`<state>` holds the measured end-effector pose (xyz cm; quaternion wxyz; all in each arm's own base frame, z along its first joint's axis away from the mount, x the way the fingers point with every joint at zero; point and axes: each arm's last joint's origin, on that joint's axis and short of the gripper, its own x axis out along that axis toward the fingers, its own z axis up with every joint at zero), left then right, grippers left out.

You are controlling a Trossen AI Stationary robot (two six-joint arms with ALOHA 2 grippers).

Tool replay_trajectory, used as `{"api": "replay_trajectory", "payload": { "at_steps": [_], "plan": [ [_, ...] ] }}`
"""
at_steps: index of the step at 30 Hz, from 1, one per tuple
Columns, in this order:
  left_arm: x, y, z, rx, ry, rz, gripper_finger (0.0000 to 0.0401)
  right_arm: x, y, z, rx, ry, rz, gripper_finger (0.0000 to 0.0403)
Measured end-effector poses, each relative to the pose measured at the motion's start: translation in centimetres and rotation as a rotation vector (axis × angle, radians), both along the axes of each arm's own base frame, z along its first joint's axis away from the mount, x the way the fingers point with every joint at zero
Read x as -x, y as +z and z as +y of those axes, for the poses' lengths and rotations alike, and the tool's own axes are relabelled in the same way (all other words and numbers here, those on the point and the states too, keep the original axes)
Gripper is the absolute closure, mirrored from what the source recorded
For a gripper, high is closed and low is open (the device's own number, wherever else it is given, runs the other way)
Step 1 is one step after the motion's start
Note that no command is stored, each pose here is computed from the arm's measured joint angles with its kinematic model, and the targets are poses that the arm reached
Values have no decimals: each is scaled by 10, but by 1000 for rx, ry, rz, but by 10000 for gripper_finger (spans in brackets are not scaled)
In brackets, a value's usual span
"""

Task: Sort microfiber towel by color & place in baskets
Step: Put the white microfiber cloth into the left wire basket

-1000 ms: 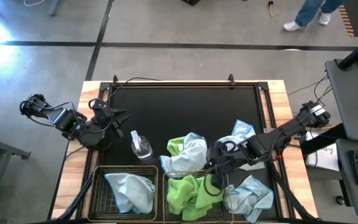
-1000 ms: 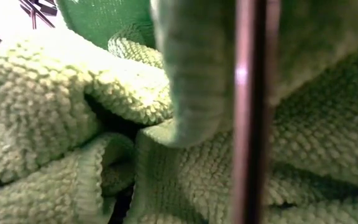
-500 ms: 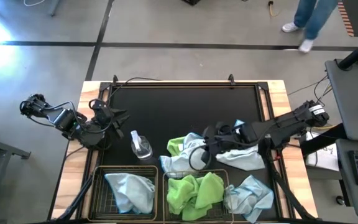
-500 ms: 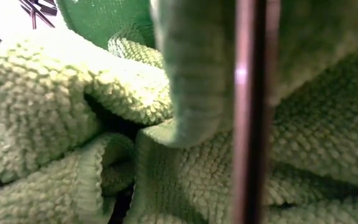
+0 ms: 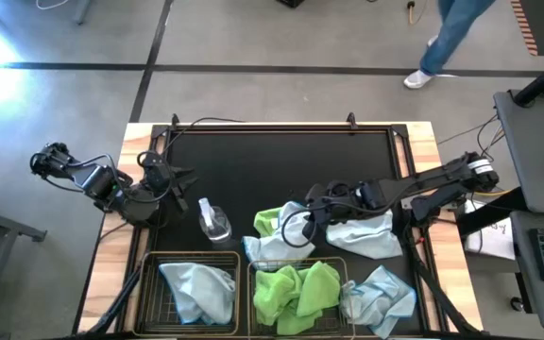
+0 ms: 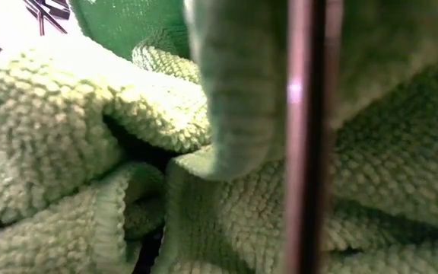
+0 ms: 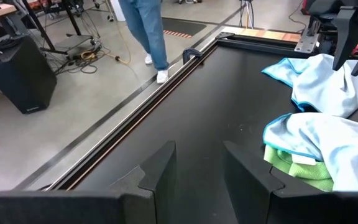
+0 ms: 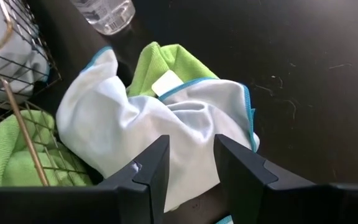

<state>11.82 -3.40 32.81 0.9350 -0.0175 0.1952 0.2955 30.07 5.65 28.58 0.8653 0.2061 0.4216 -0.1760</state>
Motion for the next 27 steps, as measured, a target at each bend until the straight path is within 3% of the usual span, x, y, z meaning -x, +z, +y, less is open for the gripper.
{"api": "replay_trajectory", "payload": {
  "at_steps": [14,27],
  "plan": [
    [-1,0,0,-11,-5,10,288,-23,-39,7,-19,51,160,280],
    [-2,-1,-1,-4,-28,27,288,-57,-53,17,-7,278,220,280]
  ]
}}
